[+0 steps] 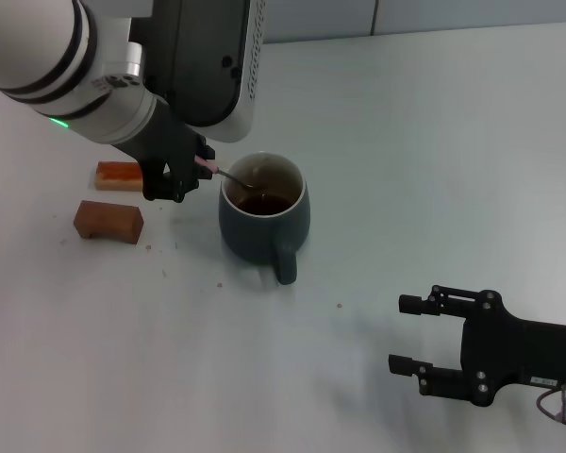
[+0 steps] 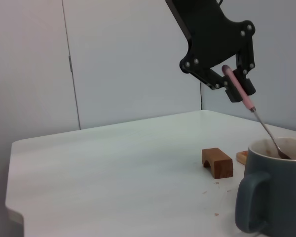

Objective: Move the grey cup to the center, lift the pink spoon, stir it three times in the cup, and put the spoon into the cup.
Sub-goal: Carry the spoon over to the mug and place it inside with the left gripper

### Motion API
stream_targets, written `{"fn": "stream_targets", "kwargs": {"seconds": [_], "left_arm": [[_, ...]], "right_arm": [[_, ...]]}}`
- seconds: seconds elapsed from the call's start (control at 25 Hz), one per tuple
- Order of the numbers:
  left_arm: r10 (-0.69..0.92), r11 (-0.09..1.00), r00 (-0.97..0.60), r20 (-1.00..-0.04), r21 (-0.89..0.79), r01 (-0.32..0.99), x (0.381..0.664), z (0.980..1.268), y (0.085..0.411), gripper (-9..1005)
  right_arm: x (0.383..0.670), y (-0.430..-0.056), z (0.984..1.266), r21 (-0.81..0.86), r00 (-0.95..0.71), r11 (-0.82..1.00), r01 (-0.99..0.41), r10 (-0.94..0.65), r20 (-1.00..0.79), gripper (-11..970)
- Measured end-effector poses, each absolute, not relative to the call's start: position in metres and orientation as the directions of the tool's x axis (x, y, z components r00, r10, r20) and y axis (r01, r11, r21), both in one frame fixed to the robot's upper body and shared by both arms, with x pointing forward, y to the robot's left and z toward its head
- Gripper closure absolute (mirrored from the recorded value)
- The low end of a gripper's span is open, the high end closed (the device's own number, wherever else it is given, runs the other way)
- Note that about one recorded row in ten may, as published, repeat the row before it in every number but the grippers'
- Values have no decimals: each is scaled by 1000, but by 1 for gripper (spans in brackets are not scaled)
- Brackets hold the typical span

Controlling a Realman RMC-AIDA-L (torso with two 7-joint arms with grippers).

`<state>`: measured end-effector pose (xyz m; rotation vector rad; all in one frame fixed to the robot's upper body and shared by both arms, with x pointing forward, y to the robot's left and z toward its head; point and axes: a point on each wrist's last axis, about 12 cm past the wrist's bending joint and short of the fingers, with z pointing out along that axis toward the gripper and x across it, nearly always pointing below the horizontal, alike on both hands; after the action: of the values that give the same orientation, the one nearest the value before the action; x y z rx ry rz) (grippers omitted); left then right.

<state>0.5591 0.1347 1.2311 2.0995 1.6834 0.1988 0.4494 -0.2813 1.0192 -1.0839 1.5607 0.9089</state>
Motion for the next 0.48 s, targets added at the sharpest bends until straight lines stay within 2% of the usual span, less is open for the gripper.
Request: {"fn": "stream_targets", "kwargs": {"seconds": [0.32,0.48], "left_arm": [[960,-185,249,-127,382,906,552,1229,136,866],[954,-196,264,-143,371,908,548,1230,133,866]], "right_arm": [[451,-280,1020,38,-107,316,-948,-205,-973,266],[451,-280,1020,39,-107,314,-948,-203,-973,266]]}}
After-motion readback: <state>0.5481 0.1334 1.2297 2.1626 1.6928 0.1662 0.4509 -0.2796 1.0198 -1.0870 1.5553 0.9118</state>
